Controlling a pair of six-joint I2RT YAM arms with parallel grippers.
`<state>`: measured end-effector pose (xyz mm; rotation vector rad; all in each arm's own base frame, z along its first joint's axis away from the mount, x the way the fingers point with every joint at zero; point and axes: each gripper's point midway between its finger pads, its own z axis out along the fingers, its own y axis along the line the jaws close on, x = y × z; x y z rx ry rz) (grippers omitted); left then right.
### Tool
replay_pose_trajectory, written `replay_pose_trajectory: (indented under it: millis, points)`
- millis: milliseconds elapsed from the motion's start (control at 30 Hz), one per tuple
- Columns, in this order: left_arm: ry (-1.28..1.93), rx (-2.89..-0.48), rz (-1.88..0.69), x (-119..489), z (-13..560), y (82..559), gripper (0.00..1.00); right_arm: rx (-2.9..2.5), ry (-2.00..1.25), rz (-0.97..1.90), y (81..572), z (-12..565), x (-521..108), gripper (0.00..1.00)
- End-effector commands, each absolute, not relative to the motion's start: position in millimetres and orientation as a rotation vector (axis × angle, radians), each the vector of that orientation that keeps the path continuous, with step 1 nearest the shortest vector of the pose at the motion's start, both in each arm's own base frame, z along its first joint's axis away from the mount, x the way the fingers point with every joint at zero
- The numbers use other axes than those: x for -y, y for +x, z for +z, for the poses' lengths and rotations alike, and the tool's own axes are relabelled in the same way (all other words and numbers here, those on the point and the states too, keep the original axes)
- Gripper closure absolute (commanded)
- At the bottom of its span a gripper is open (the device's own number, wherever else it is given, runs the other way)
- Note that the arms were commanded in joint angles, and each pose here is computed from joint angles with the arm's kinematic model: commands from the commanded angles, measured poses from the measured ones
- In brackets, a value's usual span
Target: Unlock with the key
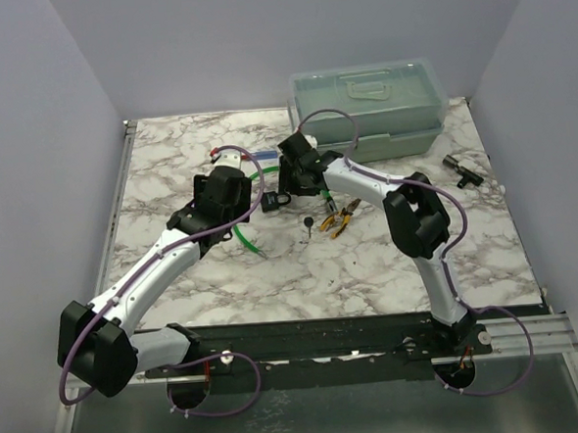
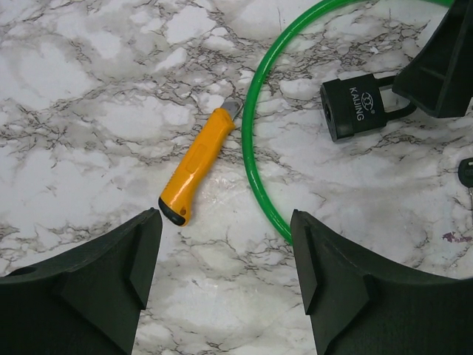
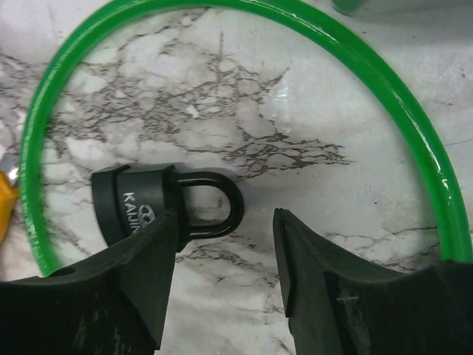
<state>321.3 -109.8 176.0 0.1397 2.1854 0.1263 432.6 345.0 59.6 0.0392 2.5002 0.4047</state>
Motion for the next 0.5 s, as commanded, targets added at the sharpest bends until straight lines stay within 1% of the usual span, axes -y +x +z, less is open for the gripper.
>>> replay_pose_trajectory:
  millis: [0, 100, 233, 333, 467]
  points:
    - [0.17, -2.195, 0.121, 113, 171, 321, 0.25, -2.517, 0.156, 0.245, 433, 38, -329, 0.42]
    - [0.173, -2.2, 0.119, 114, 170, 322, 0.25, -2.497, 0.212, 0.251, 432, 33, -326, 0.46]
    - [0.18, -2.205, 0.111, 117, 169, 322, 0.25, -2.47, 0.307, 0.238, 435, 29, -322, 0.46]
    - [0.182, -2.205, 0.107, 117, 169, 322, 0.26, -2.462, 0.328, 0.259, 438, 27, -326, 0.47]
    - [0.182, -2.2, 0.1, 117, 171, 321, 0.26, -2.49, 0.309, 0.297, 437, 20, -334, 0.51]
